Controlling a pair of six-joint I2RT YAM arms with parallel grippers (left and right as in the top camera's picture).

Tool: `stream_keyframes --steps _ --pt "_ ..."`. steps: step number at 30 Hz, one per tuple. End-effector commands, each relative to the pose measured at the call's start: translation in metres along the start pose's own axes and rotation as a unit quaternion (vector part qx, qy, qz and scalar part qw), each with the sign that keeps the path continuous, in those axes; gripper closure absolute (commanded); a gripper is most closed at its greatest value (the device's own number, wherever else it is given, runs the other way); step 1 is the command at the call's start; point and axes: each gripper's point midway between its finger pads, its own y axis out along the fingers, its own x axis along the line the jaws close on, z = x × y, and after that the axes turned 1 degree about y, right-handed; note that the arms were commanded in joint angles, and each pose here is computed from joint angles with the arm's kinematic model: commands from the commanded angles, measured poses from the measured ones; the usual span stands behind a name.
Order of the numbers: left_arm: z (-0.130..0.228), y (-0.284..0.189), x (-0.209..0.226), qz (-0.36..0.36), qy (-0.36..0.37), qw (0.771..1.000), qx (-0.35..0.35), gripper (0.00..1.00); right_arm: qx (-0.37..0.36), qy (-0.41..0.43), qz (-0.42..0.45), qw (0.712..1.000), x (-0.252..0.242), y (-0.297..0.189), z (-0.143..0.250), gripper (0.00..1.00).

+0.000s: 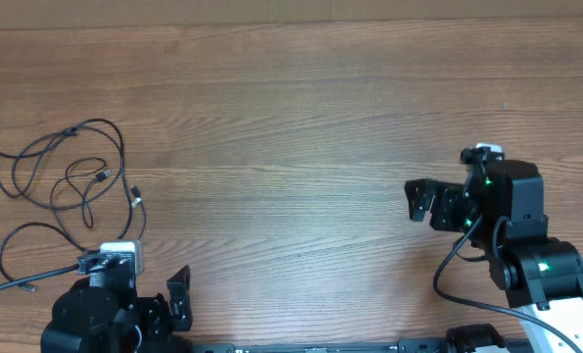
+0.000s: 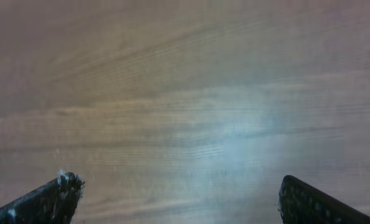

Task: Untangle cables

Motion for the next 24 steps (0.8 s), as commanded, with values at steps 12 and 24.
stream_keyframes --steps 12,24 --pt "0.000 0.000 0.002 -0.006 -0.004 1.000 -0.001 0.00 -0.093 -0.015 -0.008 0.995 0.008 -0.006 -0.043 0.00" --pt "0.000 0.000 0.002 -0.006 -0.004 1.000 -0.001 0.00 -0.203 -0.010 0.028 0.979 -0.004 -0.056 -0.067 0.00"
